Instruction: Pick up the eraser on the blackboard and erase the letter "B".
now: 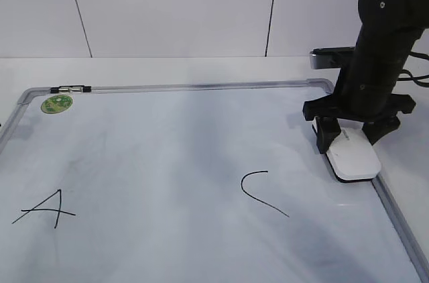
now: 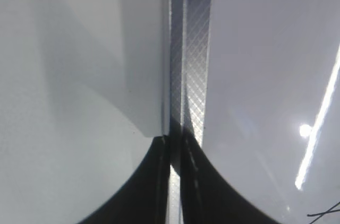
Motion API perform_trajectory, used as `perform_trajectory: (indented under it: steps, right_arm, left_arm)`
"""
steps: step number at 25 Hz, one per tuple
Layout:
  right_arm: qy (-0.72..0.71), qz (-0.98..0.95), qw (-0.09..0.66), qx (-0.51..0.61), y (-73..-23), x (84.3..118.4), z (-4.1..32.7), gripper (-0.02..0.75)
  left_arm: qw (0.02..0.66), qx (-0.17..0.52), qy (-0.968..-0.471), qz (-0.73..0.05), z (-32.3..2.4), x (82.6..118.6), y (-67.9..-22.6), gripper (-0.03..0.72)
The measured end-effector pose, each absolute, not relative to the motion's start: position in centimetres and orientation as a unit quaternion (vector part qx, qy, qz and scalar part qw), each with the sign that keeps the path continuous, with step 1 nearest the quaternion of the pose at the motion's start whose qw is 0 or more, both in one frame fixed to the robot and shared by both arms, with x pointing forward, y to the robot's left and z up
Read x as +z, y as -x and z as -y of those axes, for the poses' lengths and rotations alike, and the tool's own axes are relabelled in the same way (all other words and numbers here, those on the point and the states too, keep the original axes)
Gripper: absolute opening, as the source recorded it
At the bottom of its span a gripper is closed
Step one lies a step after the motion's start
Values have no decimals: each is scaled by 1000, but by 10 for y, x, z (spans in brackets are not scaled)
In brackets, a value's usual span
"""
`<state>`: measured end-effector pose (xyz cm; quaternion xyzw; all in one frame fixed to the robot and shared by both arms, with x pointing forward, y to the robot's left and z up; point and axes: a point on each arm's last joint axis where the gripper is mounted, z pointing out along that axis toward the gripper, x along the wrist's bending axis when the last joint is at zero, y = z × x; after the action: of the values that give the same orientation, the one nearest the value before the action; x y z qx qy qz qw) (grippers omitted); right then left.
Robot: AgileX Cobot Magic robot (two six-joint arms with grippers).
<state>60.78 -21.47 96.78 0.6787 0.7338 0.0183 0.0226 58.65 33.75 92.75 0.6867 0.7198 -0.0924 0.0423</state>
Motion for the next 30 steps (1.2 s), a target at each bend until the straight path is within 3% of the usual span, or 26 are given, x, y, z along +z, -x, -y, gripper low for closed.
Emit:
perform_trajectory:
  steps: [30]
  right_arm:
    - [-680, -733, 8, -4, -609, 953, 214, 521]
  left_arm:
    - [42, -94, -686, -720, -337, 928, -586, 17]
